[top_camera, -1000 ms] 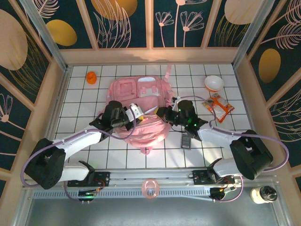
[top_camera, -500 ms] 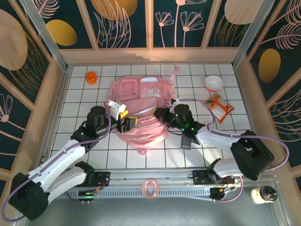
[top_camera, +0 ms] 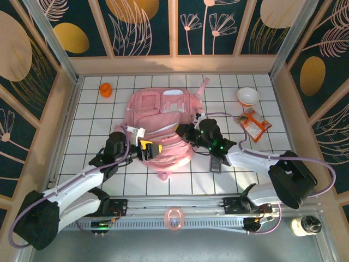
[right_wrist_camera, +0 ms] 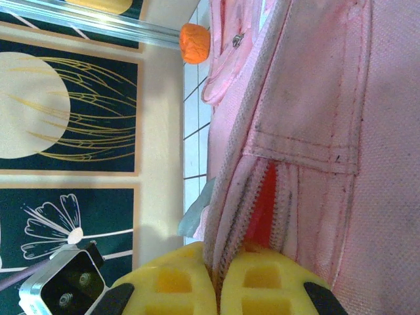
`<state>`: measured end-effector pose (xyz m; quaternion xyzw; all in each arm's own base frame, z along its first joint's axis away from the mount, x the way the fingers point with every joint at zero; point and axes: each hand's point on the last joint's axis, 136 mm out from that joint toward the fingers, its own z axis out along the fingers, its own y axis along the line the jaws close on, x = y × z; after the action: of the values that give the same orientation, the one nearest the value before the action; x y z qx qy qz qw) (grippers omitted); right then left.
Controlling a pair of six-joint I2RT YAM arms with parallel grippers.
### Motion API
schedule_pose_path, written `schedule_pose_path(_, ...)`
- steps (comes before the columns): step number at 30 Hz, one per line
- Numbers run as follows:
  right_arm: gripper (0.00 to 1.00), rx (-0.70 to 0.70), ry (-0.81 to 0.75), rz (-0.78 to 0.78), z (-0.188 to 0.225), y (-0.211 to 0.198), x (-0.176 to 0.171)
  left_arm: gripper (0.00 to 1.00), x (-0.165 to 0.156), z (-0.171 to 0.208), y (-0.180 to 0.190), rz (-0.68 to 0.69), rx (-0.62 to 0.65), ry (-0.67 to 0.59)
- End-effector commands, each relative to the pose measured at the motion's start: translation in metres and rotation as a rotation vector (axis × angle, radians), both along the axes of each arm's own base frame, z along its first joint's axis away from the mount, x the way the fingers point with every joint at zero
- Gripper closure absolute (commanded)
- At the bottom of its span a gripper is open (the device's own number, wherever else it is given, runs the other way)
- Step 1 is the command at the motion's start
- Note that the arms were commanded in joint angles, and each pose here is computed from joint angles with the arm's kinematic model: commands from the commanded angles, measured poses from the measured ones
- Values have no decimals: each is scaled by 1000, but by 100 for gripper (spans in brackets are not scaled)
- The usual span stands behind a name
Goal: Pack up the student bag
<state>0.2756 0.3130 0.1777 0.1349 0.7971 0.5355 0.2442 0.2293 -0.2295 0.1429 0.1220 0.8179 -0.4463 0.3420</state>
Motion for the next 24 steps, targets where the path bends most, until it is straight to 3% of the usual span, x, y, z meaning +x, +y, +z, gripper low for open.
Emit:
schedule_pose_path(1, 100, 76, -114, 43, 44, 19, 0, 25, 14, 26, -11, -18, -71, -97)
schedule_pose_path(10, 100, 74, -117, 55, 47, 26, 1, 30, 7, 44, -39, -156, -141, -122)
schedule_pose_path(14, 100, 70, -116, 48, 47, 26, 2, 37, 1, 59, -41, -182, -170, -180)
schedule_pose_path(22, 100, 73, -124, 59, 50, 30, 2, 36, 26, 20, -25, -47, 22, -159)
schedule_pose_path(24, 100, 68, -122, 57, 50, 29, 2, 31, 27, 16, -23, -42, 49, -151)
